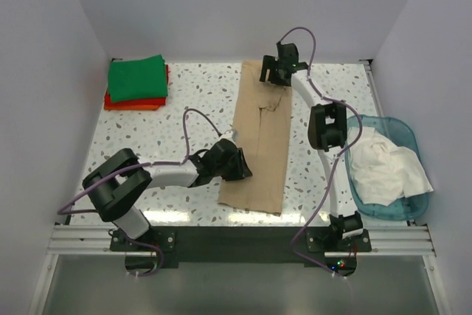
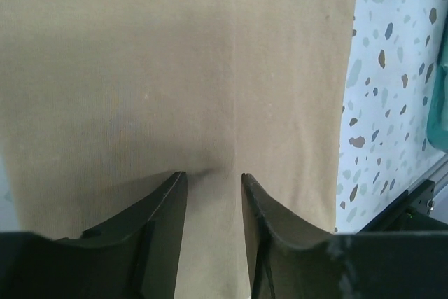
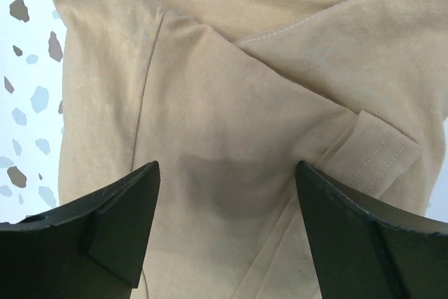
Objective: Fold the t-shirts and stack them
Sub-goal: Fold the tshirt
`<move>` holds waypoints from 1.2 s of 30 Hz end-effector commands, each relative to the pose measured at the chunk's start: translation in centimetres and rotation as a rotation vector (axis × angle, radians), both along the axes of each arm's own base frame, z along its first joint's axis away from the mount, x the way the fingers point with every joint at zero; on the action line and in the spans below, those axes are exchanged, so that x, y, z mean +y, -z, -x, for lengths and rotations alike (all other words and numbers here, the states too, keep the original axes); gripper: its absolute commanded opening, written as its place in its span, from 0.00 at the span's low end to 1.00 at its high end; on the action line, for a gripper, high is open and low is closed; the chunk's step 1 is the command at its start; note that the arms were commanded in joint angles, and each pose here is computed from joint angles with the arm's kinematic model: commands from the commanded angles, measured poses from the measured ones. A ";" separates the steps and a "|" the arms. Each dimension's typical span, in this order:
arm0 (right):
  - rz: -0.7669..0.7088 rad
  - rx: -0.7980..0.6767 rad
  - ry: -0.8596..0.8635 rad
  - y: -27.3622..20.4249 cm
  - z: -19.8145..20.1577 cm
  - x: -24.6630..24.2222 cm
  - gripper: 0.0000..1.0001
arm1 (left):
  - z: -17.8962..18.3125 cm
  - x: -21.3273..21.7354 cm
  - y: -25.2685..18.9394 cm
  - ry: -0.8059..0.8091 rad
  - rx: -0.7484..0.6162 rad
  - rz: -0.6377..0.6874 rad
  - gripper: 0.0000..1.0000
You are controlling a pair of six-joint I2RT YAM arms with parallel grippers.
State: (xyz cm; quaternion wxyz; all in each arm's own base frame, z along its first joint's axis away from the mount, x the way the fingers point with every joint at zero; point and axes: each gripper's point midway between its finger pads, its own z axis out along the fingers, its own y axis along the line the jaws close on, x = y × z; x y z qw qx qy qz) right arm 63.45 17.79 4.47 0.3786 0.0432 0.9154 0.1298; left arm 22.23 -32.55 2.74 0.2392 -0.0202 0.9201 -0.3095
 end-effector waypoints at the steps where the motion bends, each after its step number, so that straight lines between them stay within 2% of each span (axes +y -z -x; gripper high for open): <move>1: -0.013 -0.176 -0.013 -10.4 -0.8 -0.4 0.83 | -1.6 -1.2 -5.5 0.030 -0.147 0.071 0.43; 4: -0.042 -0.161 0.001 -13.8 1.6 -0.9 0.87 | -1.5 0.3 -7.4 0.032 -0.201 0.037 0.46; 5: -0.064 -0.197 0.005 -18.1 3.3 -1.1 0.87 | -1.3 1.3 -7.2 0.016 -0.195 0.005 0.46; 6: -0.078 -0.124 0.027 -16.3 5.0 -1.3 0.87 | -1.0 1.9 -8.1 0.011 -0.213 0.014 0.46; 7: -0.104 -0.104 0.039 -16.8 6.6 -1.5 0.87 | -0.6 2.6 -8.1 0.012 -0.209 -0.005 0.46; 8: -0.160 -0.155 0.024 -20.2 8.5 -1.2 0.87 | -0.2 3.6 -7.7 0.004 -0.193 -0.041 0.45; 9: -0.186 -0.044 0.022 -16.5 11.4 -1.0 0.85 | 0.2 4.3 -8.0 0.000 -0.196 -0.048 0.45; 10: -0.205 -0.010 0.031 -15.8 13.3 -0.9 0.84 | 0.5 5.0 -7.8 -0.006 -0.185 -0.064 0.44; 11: -0.246 -0.070 0.001 -18.4 15.3 -0.3 0.83 | 1.2 5.9 -7.0 -0.003 -0.159 -0.097 0.43; 12: -0.234 0.039 0.008 -14.1 18.4 -0.5 0.79 | 1.6 6.2 -7.3 -0.003 -0.159 -0.094 0.42; 14: -0.242 0.074 -0.011 -12.7 22.2 0.2 0.73 | 2.5 7.1 -6.6 0.006 -0.131 -0.115 0.42; 15: -0.230 0.125 -0.017 -10.9 25.7 -0.2 0.69 | 2.8 7.6 -6.3 0.007 -0.123 -0.125 0.42; 17: -0.235 0.164 -0.042 -9.7 29.4 0.5 0.67 | 3.5 8.5 -5.9 0.004 -0.110 -0.146 0.42; 18: -0.264 0.205 -0.025 -8.5 32.3 0.1 0.64 | 3.6 8.8 -6.0 0.001 -0.111 -0.143 0.43; 20: -0.325 0.240 -0.063 -7.7 35.3 1.6 0.62 | 4.1 9.3 -5.4 -0.002 -0.094 -0.146 0.45; 21: -0.329 0.296 -0.049 -5.8 37.7 1.3 0.62 | 4.2 9.3 -5.5 0.000 -0.095 -0.138 0.48; 27: -0.299 0.424 -0.067 -2.6 44.9 -0.5 0.60 | 5.6 9.3 -2.8 0.052 -0.034 -0.136 0.56; 36: -0.319 0.541 -0.093 0.5 49.1 -1.1 0.58 | 7.0 9.1 -0.6 0.070 0.034 -0.113 0.52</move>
